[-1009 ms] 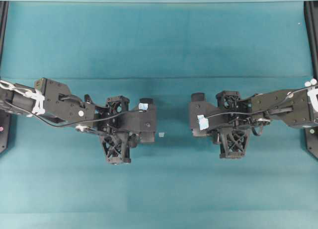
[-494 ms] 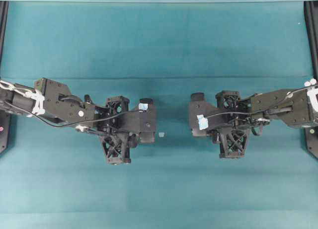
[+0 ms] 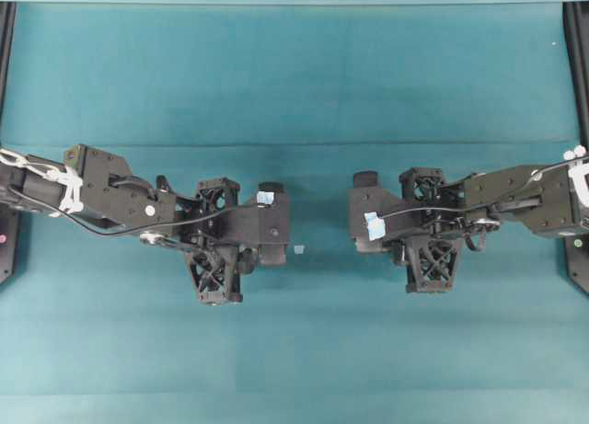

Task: Insert the washer onto the shaft with both hands.
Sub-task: 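Close left gripper on washer and right gripper on hex collar, then lift both parts and rotate grippers to face each other, then move shaft tip into washer hole, pushing grippers together, then slide washer down the shaft onto the hex collar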

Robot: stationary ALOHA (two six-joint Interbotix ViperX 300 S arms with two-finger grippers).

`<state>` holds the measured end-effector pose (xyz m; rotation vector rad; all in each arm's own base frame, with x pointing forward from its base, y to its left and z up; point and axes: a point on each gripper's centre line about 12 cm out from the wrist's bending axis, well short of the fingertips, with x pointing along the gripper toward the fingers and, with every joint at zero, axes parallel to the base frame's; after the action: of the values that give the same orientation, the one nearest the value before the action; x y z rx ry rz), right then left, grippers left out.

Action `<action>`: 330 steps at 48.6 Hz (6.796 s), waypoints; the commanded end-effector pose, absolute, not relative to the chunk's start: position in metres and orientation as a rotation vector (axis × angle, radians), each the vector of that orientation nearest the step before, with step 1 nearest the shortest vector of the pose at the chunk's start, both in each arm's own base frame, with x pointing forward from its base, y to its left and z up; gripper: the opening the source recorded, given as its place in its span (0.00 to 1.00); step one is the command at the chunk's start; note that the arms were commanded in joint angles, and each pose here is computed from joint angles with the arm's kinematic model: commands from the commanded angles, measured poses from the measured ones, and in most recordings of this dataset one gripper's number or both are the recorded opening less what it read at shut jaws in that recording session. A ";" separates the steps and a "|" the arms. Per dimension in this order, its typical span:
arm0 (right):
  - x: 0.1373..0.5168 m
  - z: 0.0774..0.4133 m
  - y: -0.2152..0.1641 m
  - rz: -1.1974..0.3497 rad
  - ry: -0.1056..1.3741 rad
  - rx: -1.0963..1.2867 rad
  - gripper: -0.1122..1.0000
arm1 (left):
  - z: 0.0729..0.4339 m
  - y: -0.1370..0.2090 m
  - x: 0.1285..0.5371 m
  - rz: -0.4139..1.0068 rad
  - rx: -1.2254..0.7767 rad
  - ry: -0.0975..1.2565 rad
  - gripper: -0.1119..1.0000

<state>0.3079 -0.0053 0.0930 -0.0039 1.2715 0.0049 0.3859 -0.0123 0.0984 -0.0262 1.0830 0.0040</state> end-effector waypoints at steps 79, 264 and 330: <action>0.310 0.142 -0.012 -0.017 1.034 -0.003 0.10 | 0.150 -0.008 0.384 0.003 -0.033 0.874 0.43; 0.329 0.142 0.021 0.018 0.448 0.136 0.10 | 0.165 -0.022 0.429 -0.045 -0.080 0.292 0.43; 0.336 0.142 0.018 0.006 0.423 0.146 0.10 | 0.159 -0.021 0.438 -0.041 -0.077 0.320 0.43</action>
<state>0.3305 0.0187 0.1338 0.1324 0.4549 0.0091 0.4338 -0.0203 0.1481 -0.0794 0.3472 -0.0375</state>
